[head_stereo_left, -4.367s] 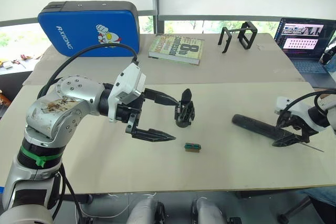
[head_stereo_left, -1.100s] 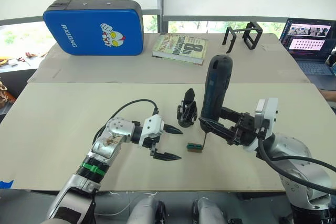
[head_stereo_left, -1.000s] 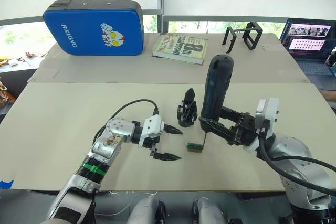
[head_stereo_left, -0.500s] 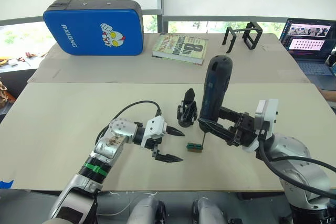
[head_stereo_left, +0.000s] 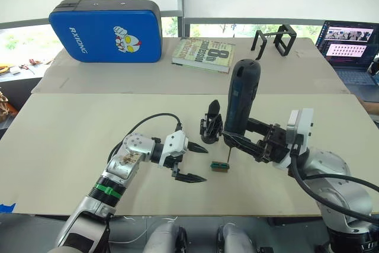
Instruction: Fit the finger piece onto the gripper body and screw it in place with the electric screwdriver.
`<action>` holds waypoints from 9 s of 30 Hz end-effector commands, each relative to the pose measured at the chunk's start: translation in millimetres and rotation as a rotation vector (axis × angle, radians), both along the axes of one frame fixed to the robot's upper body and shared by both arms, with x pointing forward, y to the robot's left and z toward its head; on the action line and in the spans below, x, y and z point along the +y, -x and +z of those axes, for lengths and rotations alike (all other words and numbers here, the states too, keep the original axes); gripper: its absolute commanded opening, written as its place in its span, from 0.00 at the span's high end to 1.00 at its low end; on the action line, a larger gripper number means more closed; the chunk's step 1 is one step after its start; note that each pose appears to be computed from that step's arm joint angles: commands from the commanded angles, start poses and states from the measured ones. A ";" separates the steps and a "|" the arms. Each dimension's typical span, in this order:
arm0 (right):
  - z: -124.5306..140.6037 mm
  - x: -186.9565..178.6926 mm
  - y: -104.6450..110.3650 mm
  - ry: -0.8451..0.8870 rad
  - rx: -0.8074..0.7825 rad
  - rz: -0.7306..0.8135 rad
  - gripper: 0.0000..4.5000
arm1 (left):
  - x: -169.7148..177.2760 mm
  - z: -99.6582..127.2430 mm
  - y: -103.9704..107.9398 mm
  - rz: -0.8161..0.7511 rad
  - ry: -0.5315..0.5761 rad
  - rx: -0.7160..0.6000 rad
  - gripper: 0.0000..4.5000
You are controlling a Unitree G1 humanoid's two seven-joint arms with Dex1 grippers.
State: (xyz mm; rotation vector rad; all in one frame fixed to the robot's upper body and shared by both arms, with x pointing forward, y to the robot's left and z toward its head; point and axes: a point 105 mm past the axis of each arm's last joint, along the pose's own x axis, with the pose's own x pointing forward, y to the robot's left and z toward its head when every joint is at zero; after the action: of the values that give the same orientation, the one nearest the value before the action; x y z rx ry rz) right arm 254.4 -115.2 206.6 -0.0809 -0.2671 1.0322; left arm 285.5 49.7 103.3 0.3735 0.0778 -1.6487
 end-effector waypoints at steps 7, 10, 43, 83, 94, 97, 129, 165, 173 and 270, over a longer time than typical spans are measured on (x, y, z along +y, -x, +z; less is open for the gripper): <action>16.3 2.2 5.6 -0.012 -0.062 0.013 0.59 | -1.3 5.1 -2.3 -0.002 0.003 -0.037 0.00; 15.7 2.1 4.7 -0.012 -0.059 0.011 0.59 | -1.6 5.2 -2.5 -0.002 0.003 -0.038 0.00; 14.4 2.0 2.6 -0.007 -0.042 0.010 0.59 | -3.7 6.3 -7.0 0.007 0.008 -0.040 0.00; 9.6 2.4 1.7 -0.004 -0.019 -0.010 0.59 | -5.2 7.6 -6.8 0.002 0.008 -0.050 0.00; 11.6 4.7 2.6 -0.009 -0.019 -0.008 0.59 | -5.1 8.6 -7.4 0.002 0.008 -0.053 0.00; 11.7 4.7 2.7 -0.010 -0.016 -0.007 0.59 | -5.2 8.9 -8.0 0.004 0.009 -0.053 0.00; 13.0 7.7 3.1 -0.005 -0.008 0.019 0.59 | -4.8 8.4 -9.9 0.017 0.011 -0.061 0.00; 11.6 11.1 4.7 0.034 -0.066 -0.015 0.59 | -7.5 10.1 -9.8 0.011 0.020 -0.057 0.00; 17.0 13.3 4.6 0.048 -0.086 -0.023 0.59 | -9.2 9.8 -8.2 0.002 0.023 -0.052 0.00; 112.4 74.5 -56.2 0.164 -0.128 0.342 0.59 | 29.4 32.9 -57.9 0.270 0.052 -0.106 0.00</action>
State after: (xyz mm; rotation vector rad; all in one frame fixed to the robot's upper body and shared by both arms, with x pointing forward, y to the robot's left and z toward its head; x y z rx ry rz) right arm 320.3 -40.2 292.9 -0.2266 -0.1941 1.3852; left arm 342.5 83.6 124.9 0.3687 0.0534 -1.3437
